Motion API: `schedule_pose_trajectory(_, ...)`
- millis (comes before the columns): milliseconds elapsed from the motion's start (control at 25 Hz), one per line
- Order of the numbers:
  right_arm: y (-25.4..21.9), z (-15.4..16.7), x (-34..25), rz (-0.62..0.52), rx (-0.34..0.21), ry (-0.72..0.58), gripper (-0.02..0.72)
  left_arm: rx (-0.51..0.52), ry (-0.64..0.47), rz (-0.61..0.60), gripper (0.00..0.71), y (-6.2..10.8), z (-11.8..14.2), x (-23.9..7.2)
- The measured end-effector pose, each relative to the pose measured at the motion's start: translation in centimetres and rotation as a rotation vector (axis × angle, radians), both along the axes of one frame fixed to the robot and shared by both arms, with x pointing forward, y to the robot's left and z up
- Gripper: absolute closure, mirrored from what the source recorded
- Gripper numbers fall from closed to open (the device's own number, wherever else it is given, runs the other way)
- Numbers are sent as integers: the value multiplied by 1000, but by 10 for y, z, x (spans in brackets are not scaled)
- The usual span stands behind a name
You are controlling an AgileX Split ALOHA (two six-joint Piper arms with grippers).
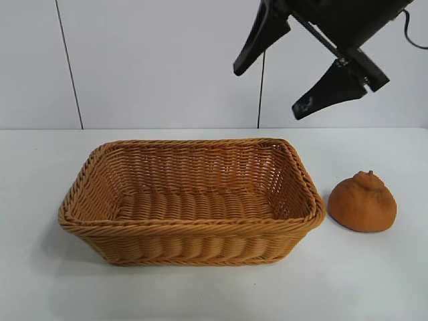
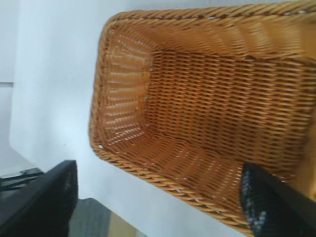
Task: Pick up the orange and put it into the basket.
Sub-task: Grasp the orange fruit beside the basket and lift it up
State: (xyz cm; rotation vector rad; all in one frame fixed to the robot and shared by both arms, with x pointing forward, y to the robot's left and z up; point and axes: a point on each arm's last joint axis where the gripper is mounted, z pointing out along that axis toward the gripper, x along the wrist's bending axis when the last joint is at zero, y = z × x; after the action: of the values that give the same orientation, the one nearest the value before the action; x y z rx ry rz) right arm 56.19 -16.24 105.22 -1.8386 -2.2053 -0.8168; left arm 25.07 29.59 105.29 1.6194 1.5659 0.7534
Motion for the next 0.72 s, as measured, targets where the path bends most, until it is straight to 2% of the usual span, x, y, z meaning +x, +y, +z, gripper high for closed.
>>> schedule_pose_trajectory(120, -15, 5, 5, -32, -133, -15, 94, 8, -25, 4, 92, 1, 0, -4)
schedule_pose_trajectory(240, -36, 5, 12, -93, -187, -15, 94, 15, -26, 0, 93, 1, 0, -4)
schedule_pose_trajectory(480, -79, -14, 30, -215, -216, 40, 94, 20, -26, -1, 93, 1, 0, -4)
schedule_pose_trajectory(600, -86, -29, 37, -227, -226, 76, 94, 19, -38, -1, 93, 1, 0, -6)
schedule_pose_trajectory(720, -86, -43, 43, -224, -234, 112, 94, 15, -99, 0, 93, 2, 0, -16)
